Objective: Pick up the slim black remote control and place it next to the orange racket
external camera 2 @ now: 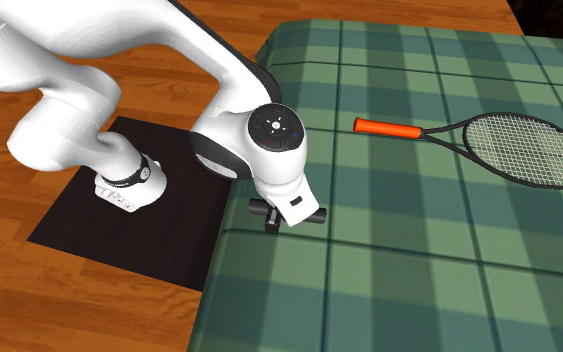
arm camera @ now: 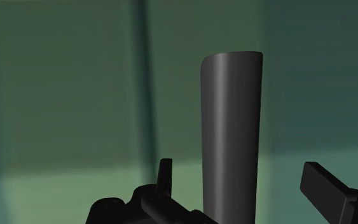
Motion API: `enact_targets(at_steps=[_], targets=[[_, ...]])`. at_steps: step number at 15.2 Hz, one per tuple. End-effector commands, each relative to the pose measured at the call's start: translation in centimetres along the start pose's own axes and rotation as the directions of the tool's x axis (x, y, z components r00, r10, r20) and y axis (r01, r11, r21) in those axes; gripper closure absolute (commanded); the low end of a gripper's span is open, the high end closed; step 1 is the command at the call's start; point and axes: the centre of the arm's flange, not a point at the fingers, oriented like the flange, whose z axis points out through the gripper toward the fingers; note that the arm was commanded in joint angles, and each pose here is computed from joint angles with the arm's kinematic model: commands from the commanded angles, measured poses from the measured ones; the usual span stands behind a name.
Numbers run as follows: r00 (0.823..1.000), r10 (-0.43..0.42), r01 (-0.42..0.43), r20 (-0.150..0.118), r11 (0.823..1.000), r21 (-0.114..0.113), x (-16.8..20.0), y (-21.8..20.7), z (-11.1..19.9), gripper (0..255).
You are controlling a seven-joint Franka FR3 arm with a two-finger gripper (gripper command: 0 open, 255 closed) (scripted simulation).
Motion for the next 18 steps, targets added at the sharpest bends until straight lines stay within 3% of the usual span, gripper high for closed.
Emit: enact_targets(at_steps=[1,8,9,18], targets=[[1.000,0.000,0.000,0.000,1.000,0.000,-0.06,0.02,0.83,0],[1.000,0.000,0.000,0.000,1.000,0.000,-0.06,0.02,0.83,0],[1.000,0.000,0.000,0.000,1.000,0.000,-0.06,0.02,0.83,255],[1.000,0.000,0.000,0.000,1.000,0.000,-0.06,0.02,0.83,255]])
